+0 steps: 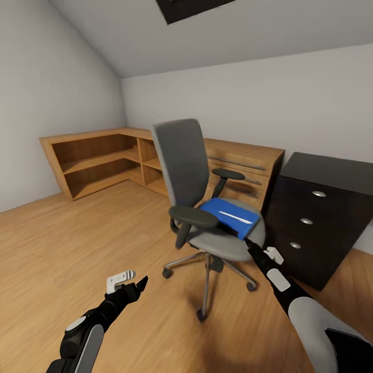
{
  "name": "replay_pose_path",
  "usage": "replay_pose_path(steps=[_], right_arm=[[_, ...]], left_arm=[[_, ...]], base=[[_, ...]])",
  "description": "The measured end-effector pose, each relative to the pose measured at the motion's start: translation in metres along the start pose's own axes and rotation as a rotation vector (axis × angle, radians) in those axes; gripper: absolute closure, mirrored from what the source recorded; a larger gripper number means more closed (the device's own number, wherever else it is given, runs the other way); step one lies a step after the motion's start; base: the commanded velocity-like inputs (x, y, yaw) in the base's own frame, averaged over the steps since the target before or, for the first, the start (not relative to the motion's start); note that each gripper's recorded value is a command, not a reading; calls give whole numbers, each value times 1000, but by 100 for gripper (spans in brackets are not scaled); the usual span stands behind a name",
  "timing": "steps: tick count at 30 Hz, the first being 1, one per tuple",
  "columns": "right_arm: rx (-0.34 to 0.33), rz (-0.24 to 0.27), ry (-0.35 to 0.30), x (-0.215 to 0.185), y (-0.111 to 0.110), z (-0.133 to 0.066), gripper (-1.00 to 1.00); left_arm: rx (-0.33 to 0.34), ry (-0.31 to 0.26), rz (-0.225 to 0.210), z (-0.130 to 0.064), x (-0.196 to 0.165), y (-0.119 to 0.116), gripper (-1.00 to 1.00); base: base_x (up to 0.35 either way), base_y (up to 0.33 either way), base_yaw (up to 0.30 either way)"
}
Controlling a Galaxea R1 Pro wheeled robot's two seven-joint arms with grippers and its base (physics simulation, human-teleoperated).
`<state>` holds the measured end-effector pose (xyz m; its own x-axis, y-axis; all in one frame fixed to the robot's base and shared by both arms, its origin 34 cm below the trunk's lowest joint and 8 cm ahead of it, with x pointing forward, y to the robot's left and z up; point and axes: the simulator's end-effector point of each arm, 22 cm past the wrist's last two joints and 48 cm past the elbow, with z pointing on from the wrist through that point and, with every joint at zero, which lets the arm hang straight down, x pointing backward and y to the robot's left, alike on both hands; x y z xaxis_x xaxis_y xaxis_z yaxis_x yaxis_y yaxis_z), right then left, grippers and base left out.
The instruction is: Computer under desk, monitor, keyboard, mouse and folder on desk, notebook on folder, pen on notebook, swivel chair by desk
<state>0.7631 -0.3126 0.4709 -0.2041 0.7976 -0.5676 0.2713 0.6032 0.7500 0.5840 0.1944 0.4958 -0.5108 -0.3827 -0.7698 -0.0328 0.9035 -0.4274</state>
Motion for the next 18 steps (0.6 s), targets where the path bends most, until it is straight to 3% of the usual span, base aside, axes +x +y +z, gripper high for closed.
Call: replay_pose_path(steps=[6, 12, 18], right_arm=[[-1, -2, 2, 1, 0, 0, -100], [1, 2, -1, 0, 0, 0, -100], [1, 8, 0, 3, 2, 1, -100]], left_arm=[[0, 0, 0, 0, 0, 0, -100], [0, 0, 0, 0, 0, 0, -100], [1, 2, 0, 0, 1, 0, -100]], base=[[70, -2, 0], [168, 118, 0], [23, 13, 59]])
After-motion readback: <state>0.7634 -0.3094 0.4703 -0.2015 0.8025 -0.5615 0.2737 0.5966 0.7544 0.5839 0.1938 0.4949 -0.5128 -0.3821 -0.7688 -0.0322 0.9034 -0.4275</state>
